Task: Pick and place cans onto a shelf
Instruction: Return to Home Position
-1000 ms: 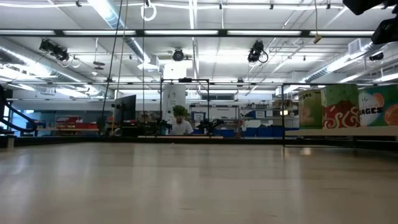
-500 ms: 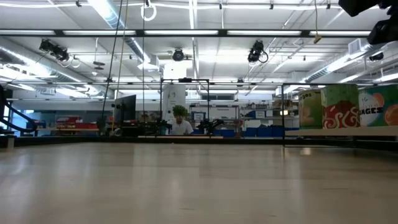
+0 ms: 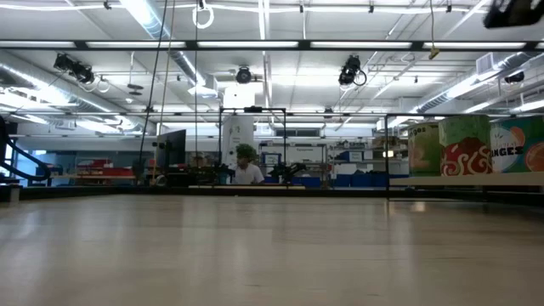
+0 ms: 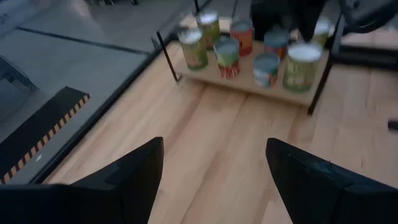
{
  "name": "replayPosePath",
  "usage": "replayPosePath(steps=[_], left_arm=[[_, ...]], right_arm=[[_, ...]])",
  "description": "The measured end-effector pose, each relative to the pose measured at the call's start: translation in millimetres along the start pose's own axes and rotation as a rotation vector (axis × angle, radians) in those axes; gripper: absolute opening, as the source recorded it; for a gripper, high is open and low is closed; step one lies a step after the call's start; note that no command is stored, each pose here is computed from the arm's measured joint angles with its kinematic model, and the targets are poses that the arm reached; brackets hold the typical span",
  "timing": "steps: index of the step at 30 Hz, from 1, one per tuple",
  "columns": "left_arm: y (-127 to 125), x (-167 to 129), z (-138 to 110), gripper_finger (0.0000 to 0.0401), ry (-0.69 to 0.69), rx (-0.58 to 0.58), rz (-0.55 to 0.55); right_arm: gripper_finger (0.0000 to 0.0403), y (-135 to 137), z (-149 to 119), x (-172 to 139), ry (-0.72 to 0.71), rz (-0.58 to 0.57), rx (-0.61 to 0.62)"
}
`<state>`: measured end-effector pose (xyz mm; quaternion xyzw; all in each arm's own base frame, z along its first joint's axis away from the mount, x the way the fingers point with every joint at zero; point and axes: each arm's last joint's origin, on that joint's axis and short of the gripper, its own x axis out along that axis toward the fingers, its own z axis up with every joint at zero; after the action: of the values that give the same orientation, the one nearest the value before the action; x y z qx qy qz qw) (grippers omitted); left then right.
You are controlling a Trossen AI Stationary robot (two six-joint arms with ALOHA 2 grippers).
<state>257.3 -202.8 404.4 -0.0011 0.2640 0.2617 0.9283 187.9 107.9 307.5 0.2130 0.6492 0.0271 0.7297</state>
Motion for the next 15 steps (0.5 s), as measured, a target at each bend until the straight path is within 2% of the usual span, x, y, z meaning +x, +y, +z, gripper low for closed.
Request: replayPosePath(steps=[3, 6, 10, 13, 15], left_arm=[[-0.7, 4.0, 5.1, 0.0288, -0.039, -0.025, 0.012], [-3.5, 14.2, 15.2, 0.0287, -0.032, -0.046, -0.034], [-11.0, 28.1, 36.8, 0.0267, -0.056, -0.011, -0.185], [-16.4, 35.6, 58.8, 0.0227, -0.139, 0.029, -0.361], [-17.5, 37.1, 72.8, 0.0190, -0.239, 0.064, -0.419]], right_arm=[[0.0006, 5.0, 5.9, -9.1, -0.115, -0.014, -0.061], [0.0006, 9.4, 13.6, -13.4, -0.245, -0.033, -0.138], [0.0006, 16.8, 25.5, -17.3, -0.382, 0.012, -0.247], [0.0006, 21.6, 33.9, -24.3, -0.483, 0.072, -0.356], [0.0006, 21.4, 36.4, -36.2, -0.582, 0.102, -0.379]])
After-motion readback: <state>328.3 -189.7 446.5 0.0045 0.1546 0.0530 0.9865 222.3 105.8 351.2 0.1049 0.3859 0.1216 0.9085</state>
